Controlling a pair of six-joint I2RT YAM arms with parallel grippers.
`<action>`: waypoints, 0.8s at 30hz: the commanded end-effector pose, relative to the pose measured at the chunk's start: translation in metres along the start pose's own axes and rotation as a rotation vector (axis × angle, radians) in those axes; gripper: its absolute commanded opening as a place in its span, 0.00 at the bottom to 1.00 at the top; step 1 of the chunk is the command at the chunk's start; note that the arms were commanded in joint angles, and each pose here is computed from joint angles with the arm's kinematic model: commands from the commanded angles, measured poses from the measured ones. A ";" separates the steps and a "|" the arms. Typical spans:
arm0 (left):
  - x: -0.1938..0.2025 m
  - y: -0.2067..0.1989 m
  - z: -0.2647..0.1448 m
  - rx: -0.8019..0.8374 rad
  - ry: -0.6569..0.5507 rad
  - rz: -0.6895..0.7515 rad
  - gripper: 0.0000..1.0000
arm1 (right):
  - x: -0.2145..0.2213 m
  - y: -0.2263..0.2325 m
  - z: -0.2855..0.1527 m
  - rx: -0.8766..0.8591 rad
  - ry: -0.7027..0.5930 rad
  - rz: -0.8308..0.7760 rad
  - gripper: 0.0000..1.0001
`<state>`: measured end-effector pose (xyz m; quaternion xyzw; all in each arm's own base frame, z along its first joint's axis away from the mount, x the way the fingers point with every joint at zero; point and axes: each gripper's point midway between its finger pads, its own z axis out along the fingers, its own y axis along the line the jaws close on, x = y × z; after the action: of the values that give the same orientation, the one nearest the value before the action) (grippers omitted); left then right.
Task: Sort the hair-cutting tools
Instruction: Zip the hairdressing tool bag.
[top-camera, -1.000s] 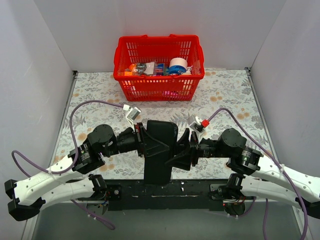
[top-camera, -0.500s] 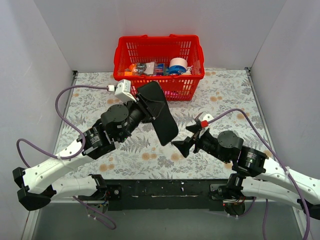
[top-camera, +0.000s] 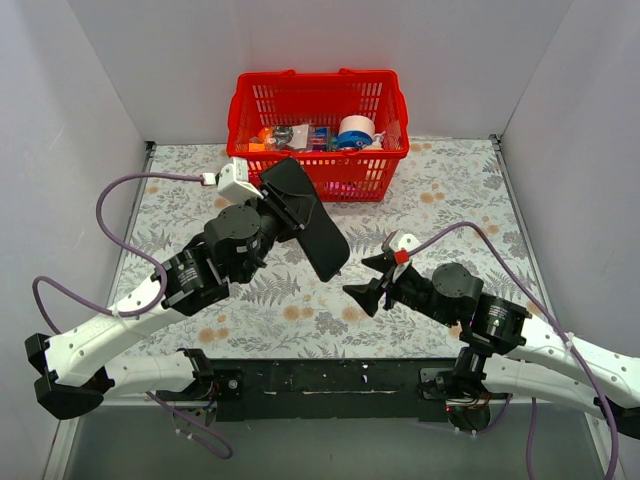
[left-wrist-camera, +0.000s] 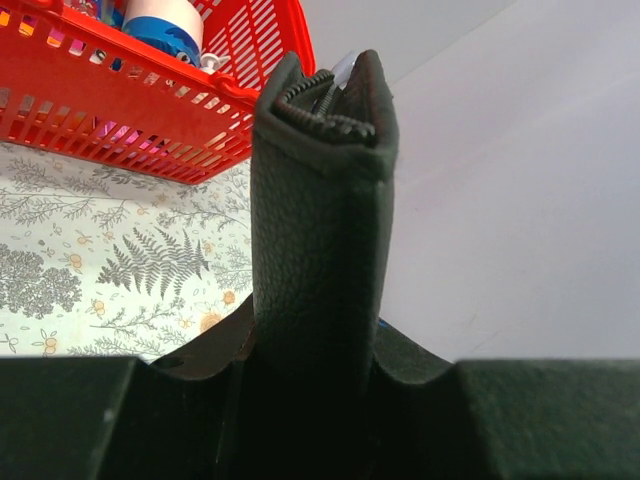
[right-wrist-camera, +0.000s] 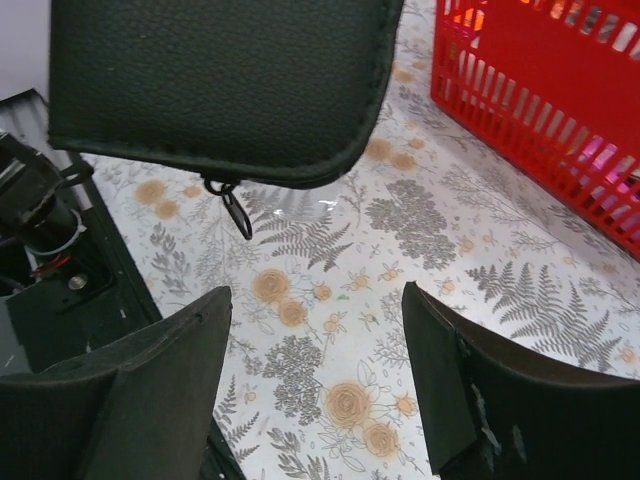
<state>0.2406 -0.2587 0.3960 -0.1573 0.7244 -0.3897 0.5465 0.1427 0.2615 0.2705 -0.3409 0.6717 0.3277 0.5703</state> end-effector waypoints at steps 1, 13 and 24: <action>-0.032 -0.012 -0.012 0.034 -0.086 -0.083 0.00 | -0.033 0.026 0.005 -0.132 -0.105 0.025 0.76; -0.030 -0.010 -0.013 0.037 -0.085 -0.099 0.00 | -0.049 0.032 0.019 -0.149 -0.188 0.050 0.74; -0.023 -0.009 -0.011 0.041 -0.071 -0.104 0.00 | -0.060 0.033 0.021 -0.153 -0.223 0.038 0.59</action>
<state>0.2388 -0.2504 0.3965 -0.1777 0.7156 -0.3975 0.5462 0.1335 0.2994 0.3016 -0.3453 0.6140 0.4064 0.5819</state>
